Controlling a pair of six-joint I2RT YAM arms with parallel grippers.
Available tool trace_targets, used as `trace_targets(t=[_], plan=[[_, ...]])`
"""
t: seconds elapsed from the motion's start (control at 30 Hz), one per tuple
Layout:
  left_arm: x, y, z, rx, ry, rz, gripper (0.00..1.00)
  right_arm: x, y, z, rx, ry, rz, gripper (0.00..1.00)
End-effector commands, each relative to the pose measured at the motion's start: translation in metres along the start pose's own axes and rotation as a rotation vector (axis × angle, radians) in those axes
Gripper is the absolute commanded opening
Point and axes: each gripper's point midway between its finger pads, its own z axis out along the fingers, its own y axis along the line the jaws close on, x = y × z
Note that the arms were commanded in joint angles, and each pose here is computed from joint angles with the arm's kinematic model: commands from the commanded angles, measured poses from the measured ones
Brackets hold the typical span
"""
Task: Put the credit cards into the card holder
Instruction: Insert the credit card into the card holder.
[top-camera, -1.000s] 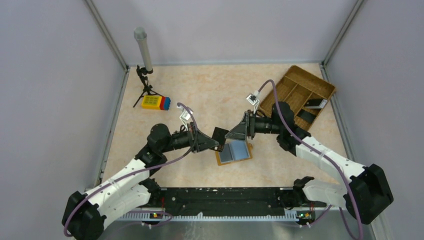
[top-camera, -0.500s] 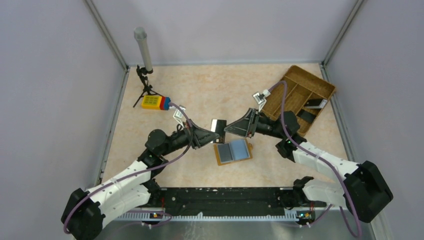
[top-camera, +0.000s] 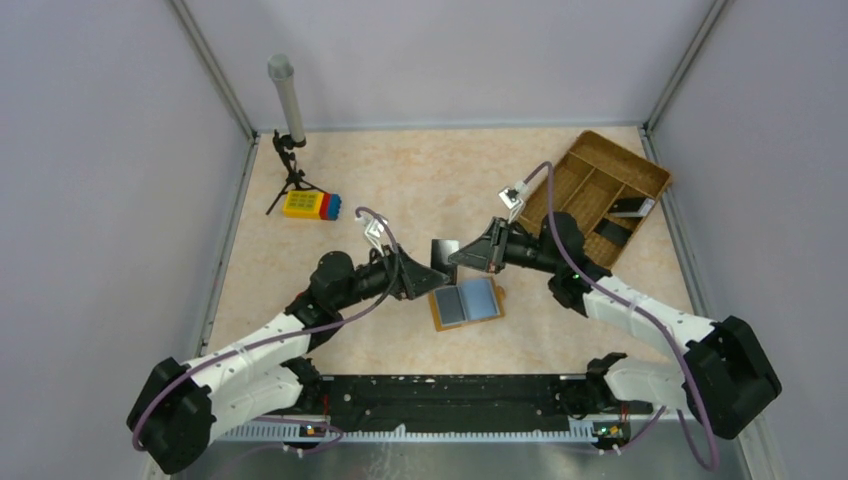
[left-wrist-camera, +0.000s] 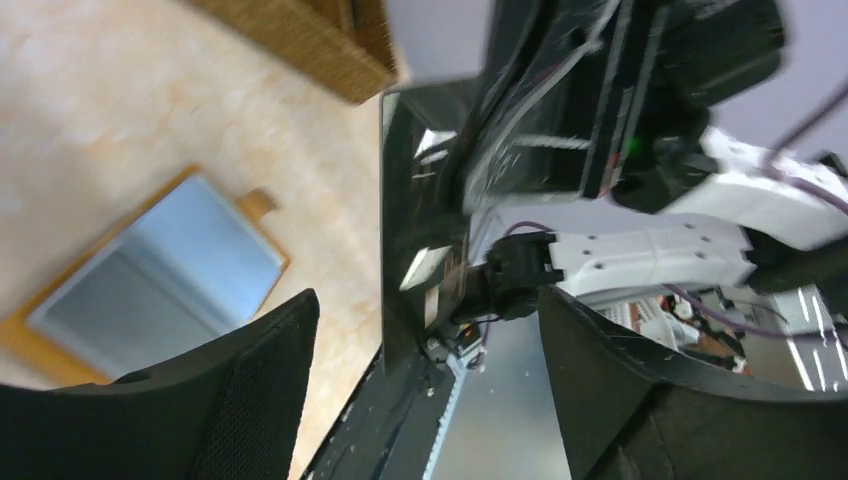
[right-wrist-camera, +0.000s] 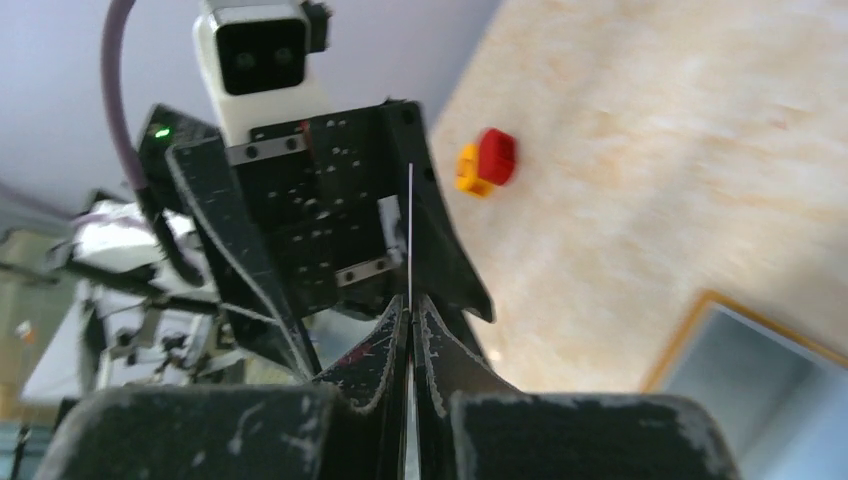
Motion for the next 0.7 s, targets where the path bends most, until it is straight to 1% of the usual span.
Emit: trace_targets(t=[0.0, 0.07, 0.13, 0.23, 0.33, 0.43, 0.57, 0.67], plan=[[0.021, 0.064, -0.002, -0.314, 0.066, -0.062, 0.84, -0.005, -0.078, -0.028, 0.329, 0.042, 0.0, 0.0], [0.033, 0.089, -0.006, -0.422, 0.102, -0.095, 0.85, 0.008, -0.11, -0.044, 0.417, 0.101, 0.057, 0.0], [0.043, 0.104, -0.008, -0.492, 0.135, -0.121, 0.84, 0.02, -0.131, -0.053, 0.468, 0.159, 0.085, 0.0], [0.056, 0.122, -0.009, -0.57, 0.175, -0.154, 0.83, 0.04, -0.151, -0.059, 0.508, 0.25, 0.111, 0.0], [0.063, 0.137, -0.011, -0.637, 0.193, -0.17, 0.82, 0.053, -0.165, -0.059, 0.516, 0.305, 0.14, 0.0], [0.068, 0.146, -0.013, -0.677, 0.213, -0.178, 0.78, 0.058, -0.171, -0.057, 0.512, 0.331, 0.151, 0.0], [0.075, 0.152, -0.011, -0.68, 0.239, -0.19, 0.71, 0.057, -0.173, -0.052, 0.485, 0.33, 0.155, 0.0], [0.08, 0.156, -0.01, -0.685, 0.255, -0.199, 0.69, 0.058, -0.173, -0.049, 0.47, 0.34, 0.174, 0.0]])
